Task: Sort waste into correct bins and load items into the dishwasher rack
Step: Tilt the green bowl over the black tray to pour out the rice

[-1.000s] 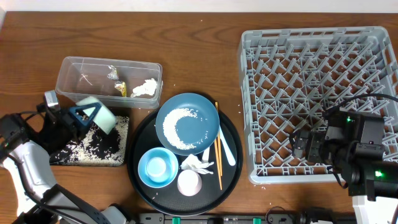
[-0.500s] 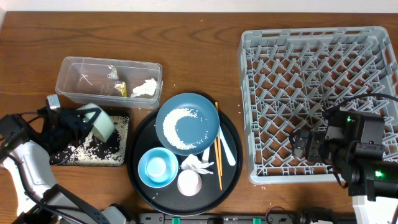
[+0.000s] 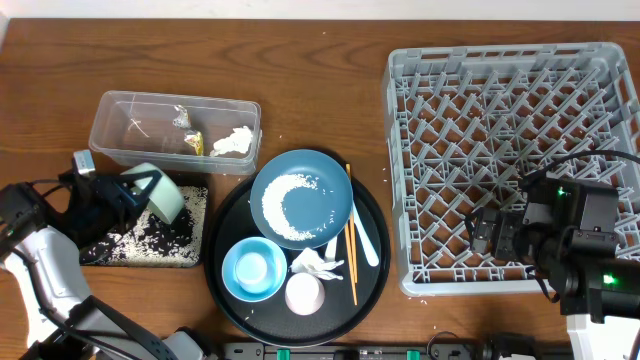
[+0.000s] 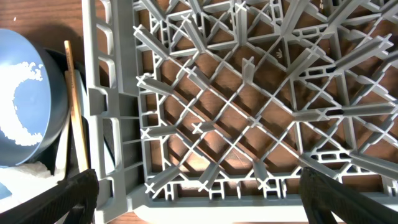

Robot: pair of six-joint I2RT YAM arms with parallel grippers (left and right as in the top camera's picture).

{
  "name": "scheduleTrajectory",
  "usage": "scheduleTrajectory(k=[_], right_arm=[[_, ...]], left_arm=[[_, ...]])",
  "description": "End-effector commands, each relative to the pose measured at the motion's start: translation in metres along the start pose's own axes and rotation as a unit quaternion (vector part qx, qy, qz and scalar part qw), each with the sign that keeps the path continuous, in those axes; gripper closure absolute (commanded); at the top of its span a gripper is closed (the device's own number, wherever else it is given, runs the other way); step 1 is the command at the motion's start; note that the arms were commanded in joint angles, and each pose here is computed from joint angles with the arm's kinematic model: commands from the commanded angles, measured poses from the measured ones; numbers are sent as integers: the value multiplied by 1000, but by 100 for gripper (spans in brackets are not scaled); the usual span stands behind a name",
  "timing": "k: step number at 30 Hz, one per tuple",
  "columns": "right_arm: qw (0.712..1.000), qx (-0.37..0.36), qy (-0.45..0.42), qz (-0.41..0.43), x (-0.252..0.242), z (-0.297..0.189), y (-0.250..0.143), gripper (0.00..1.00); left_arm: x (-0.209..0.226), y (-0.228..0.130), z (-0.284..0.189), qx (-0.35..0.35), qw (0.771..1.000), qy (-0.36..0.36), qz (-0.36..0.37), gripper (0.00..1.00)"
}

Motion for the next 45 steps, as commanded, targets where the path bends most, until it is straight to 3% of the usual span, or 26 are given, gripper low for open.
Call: scheduleTrajectory(k=[1, 4, 6, 8, 11, 12, 15, 18, 19, 21, 25, 28, 29, 31, 34, 37, 38, 40, 43, 45], right_arm=[[1000, -11, 2, 3, 1, -5, 5, 1], [1000, -11, 2, 3, 1, -5, 5, 1], [1000, -12, 2, 3, 1, -5, 5, 1], [1000, -12, 2, 3, 1, -5, 5, 1], [1000, -11, 2, 3, 1, -5, 5, 1], [1000, -11, 2, 3, 1, -5, 5, 1], [1000, -11, 2, 3, 1, -5, 5, 1], [1000, -12, 2, 3, 1, -5, 5, 1], [1000, -12, 1, 3, 1, -5, 5, 1], [1000, -12, 1, 3, 1, -5, 5, 1], [1000, -11, 1, 3, 1, -5, 5, 1], [1000, -12, 2, 3, 1, -5, 5, 1], [1000, -11, 2, 3, 1, -5, 5, 1], [1000, -11, 2, 3, 1, -5, 5, 1], [1000, -11, 2, 3, 1, -5, 4, 1], [1000, -11, 1, 3, 1, -5, 5, 1], [1000, -12, 1, 3, 1, -5, 5, 1], [1000, -11, 1, 3, 1, -5, 5, 1], [1000, -11, 1, 3, 1, -5, 5, 1], [1000, -11, 1, 3, 1, -5, 5, 1]], left_arm=[[-30, -6, -4, 19, 989, -119, 84, 94], [-18, -3, -1, 11, 994, -66, 81, 94], [-1, 2, 0, -3, 1000, 12, 18, 94], [5, 3, -1, -10, 999, 38, -20, 94], [-30, -7, -3, 22, 990, -117, 71, 94], [-32, -7, -3, 22, 989, -118, 90, 94], [-14, -2, 0, 9, 997, -32, 73, 94], [11, 4, -1, -18, 996, 77, -38, 94], [5, 3, 0, -10, 998, 51, -29, 94], [-33, -7, -2, 25, 989, -121, 84, 94], [-24, -3, 2, 15, 992, -62, 107, 94], [3, 5, 2, -9, 999, 53, 7, 94], [-3, 3, 3, -1, 1000, 27, 6, 94], [-35, -8, 0, 30, 988, -121, 91, 94], [-33, -4, 3, 24, 989, -90, 115, 94], [-4, 5, 4, -3, 999, 39, 21, 94], [-4, 4, 5, -2, 999, 37, -1, 94], [-39, -7, 2, 35, 988, -124, 89, 94], [-37, -4, 4, 28, 989, -94, 112, 94], [-16, 3, 6, 10, 998, -2, 67, 94]])
Point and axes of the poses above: each gripper's point midway between its finger pads, its own z axis out along the fingers, its own x axis along the line the jaws close on, y = z × x, the point moved 6 cm from there along -z, back along the fingers, and after that the axes turned 8 degrees about -z, right-handed, at the moved point
